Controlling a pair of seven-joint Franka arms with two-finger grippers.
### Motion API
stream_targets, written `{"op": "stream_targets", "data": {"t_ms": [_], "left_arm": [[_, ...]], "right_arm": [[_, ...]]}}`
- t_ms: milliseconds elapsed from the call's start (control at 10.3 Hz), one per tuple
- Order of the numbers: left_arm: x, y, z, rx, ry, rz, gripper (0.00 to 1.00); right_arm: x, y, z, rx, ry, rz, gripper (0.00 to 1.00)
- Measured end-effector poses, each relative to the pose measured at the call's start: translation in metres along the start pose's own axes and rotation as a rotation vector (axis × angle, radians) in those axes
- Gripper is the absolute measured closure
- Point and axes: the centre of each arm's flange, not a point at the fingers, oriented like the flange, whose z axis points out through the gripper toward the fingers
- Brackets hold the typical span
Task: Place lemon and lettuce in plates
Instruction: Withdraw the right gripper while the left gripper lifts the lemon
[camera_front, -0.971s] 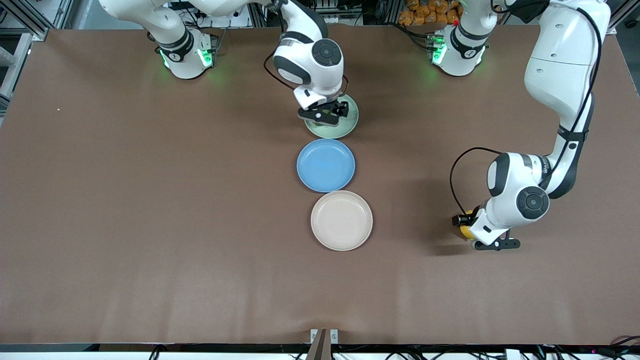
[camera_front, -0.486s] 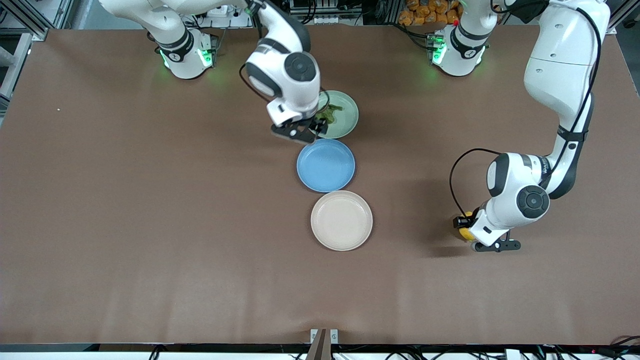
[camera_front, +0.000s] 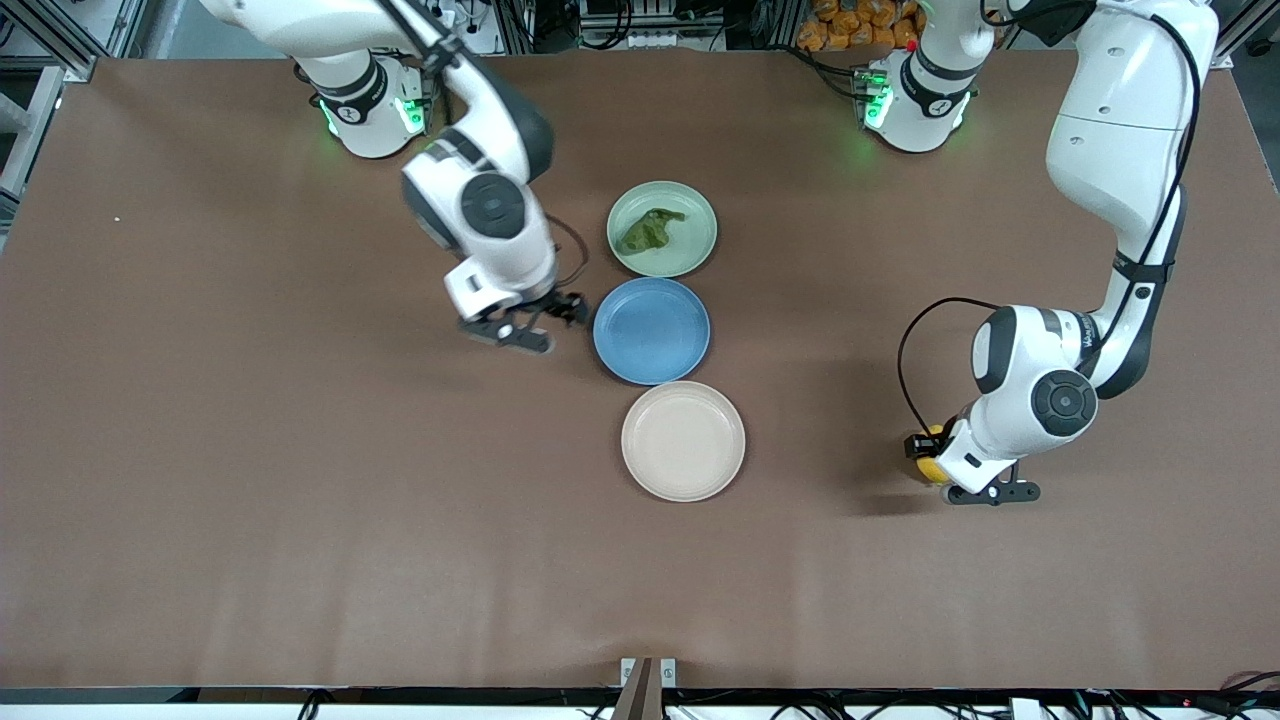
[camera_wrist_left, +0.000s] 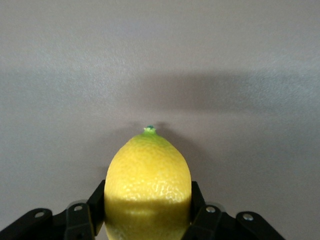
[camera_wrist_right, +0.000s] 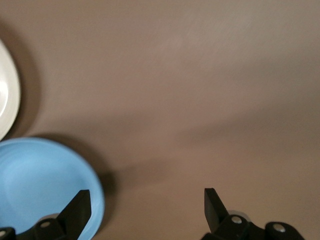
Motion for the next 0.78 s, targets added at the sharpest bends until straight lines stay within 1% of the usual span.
{"op": "stream_targets", "data": {"t_ms": [97,291,389,583,680,777], "left_arm": [[0.003,-0.001,-0.010,0.028,0.022,0.028,0.34],[0.011,-0.003,-0.041,0.083,0.076,0.077,0.34],[0.014,-0.004,-0.058,0.104,0.088,0.086,0.34],[0.018,-0.001,-0.094,0.122,0.091,0.088,0.34],[0.018,0.003,-0.109,0.125,0.094,0.091,0.34],[0.017,0.009,-0.123,0.127,0.098,0.098,0.34]], "right_arm": [[0.022,0.025,-0.009,-0.001,-0.002,-0.020,0.00],[0.056,0.076,-0.023,-0.017,-0.029,-0.075,0.00],[0.071,0.105,-0.032,-0.028,-0.043,-0.109,0.00],[0.102,0.176,-0.048,-0.067,-0.063,-0.179,0.00],[0.116,0.212,-0.057,-0.073,-0.061,-0.209,0.00],[0.131,0.248,-0.068,-0.074,-0.048,-0.236,0.00]]}}
